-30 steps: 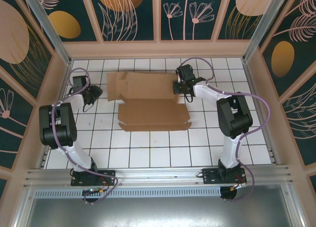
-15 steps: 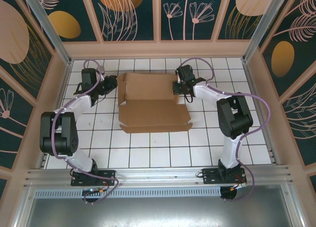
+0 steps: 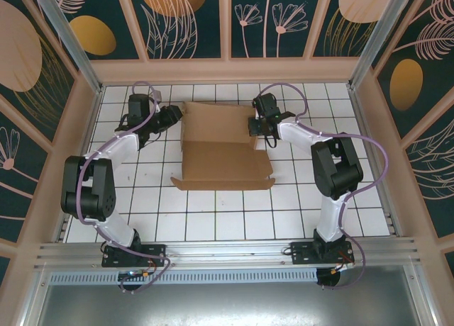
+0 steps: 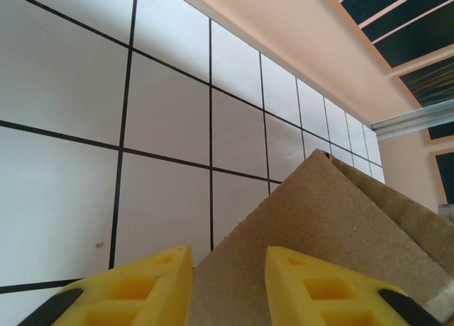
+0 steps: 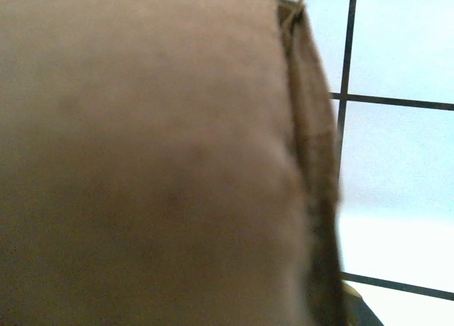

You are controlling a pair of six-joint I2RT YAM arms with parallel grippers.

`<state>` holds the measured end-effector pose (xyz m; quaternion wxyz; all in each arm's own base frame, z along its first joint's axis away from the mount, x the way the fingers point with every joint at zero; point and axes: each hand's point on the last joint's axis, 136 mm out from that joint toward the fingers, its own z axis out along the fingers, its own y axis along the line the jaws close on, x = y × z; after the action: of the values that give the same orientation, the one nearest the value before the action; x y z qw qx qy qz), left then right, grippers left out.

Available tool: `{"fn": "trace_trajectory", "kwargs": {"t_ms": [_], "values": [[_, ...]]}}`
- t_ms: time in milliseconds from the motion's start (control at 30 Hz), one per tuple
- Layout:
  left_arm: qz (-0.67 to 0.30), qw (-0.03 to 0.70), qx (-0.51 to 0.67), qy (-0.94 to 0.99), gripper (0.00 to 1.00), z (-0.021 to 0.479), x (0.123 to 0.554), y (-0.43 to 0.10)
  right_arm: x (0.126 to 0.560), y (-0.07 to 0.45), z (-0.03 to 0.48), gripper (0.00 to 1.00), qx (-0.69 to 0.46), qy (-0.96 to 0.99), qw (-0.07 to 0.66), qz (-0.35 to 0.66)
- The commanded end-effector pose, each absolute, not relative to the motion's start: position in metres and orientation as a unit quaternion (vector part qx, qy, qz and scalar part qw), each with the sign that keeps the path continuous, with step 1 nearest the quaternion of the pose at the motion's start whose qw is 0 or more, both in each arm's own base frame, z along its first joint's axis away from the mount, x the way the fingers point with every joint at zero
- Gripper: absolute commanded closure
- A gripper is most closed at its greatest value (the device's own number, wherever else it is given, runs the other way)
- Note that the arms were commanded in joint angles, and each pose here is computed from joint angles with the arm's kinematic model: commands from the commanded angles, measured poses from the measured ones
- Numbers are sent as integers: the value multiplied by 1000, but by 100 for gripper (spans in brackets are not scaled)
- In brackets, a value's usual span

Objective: Fold the paper box

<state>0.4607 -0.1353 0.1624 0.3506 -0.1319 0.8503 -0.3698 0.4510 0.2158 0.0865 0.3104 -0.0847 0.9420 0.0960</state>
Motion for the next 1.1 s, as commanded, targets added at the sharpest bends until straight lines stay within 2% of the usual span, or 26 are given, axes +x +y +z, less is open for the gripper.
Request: {"fn": "trace_trajectory", "kwargs": {"t_ms": [0,167,333,567,700,867,1067], "values": [[-374,344,-87,857,64,172,450,-156,427,212,41,100,-92,963,241,83],[-364,338,-62,866,61,178,444,-170,432,215,44,100,-92,962,240,89],[-345,351,-78,867,59,185,432,-159,436,211,45,100,-85,963,240,87],[-353,335,-86,870,58,163,402,-156,436,212,43,100,-86,963,237,94],[-363,345,-78,862,56,168,393,-156,437,213,40,100,-86,963,233,101],[-365,335,-64,866,55,159,385,-158,438,219,37,100,-94,964,220,113],[-357,345,-83,864,49,156,379,-151,438,218,27,100,-95,973,188,100]]}}
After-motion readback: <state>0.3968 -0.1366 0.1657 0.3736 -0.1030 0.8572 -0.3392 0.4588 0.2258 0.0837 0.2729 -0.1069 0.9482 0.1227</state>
